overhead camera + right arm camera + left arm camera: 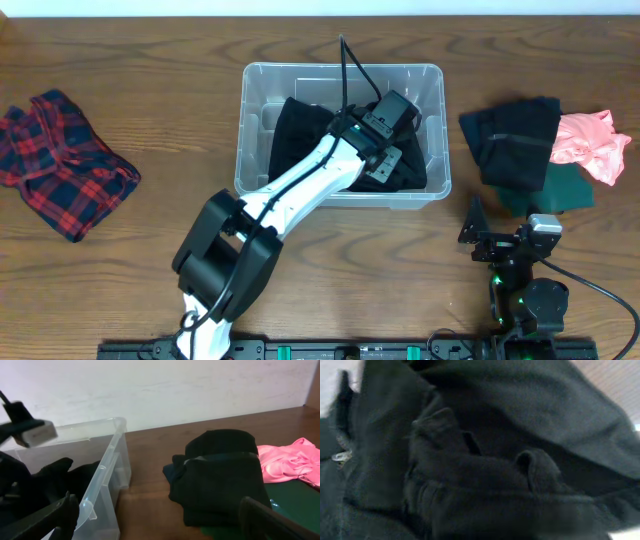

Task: Pack container
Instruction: 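Open the left gripper and withdraw it toward the plaid shirt, then grasp the red plaid shirt with the left gripper, then carry the red plaid shirt with the left gripper into the bin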

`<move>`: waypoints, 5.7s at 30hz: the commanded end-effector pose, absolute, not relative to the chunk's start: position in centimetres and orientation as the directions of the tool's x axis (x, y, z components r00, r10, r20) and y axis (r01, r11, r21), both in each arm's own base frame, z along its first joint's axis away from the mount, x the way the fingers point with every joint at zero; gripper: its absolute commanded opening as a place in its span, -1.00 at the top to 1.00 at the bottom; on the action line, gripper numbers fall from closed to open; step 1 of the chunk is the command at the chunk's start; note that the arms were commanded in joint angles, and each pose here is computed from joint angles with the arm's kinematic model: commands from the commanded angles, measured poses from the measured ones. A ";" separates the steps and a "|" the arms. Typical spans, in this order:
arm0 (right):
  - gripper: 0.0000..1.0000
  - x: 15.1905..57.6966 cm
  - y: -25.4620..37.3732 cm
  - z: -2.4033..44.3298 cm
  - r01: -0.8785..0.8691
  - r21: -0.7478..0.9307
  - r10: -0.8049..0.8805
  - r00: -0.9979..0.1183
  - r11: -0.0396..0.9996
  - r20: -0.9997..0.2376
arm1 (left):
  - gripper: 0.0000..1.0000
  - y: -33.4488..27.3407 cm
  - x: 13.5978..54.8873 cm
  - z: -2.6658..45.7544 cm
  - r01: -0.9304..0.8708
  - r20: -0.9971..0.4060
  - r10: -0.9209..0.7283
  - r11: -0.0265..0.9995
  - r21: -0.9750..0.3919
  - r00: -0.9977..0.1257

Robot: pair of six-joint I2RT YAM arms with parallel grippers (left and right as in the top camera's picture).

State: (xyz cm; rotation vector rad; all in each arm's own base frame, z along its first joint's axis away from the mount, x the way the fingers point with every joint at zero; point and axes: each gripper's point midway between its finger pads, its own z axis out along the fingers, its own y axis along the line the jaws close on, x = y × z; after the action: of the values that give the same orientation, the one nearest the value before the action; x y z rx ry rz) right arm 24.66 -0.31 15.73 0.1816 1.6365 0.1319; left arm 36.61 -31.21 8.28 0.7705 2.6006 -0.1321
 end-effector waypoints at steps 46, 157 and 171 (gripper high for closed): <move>-0.99 24.7 -0.6 15.6 0.054 0.180 0.184 -0.068 0.982 -0.981 | -0.72 19.0 35.4 7.2 -0.638 -0.226 -0.605 0.651 0.411 -0.763; -0.98 24.6 -0.6 15.6 0.054 0.180 0.183 -0.068 0.982 -0.981 | 0.88 -22.9 36.5 37.1 0.779 -0.723 0.690 0.473 0.410 -0.039; -0.99 24.7 -0.6 15.6 0.054 0.180 0.184 -0.068 0.982 -0.981 | 0.88 -24.9 40.3 44.2 0.655 -0.879 0.468 0.637 0.406 0.089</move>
State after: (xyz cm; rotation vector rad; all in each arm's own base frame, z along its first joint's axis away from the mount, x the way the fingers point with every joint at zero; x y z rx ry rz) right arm 24.67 -0.31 15.72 0.1816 1.6369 0.1318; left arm 40.86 -25.02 41.49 1.0330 1.5909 -0.1369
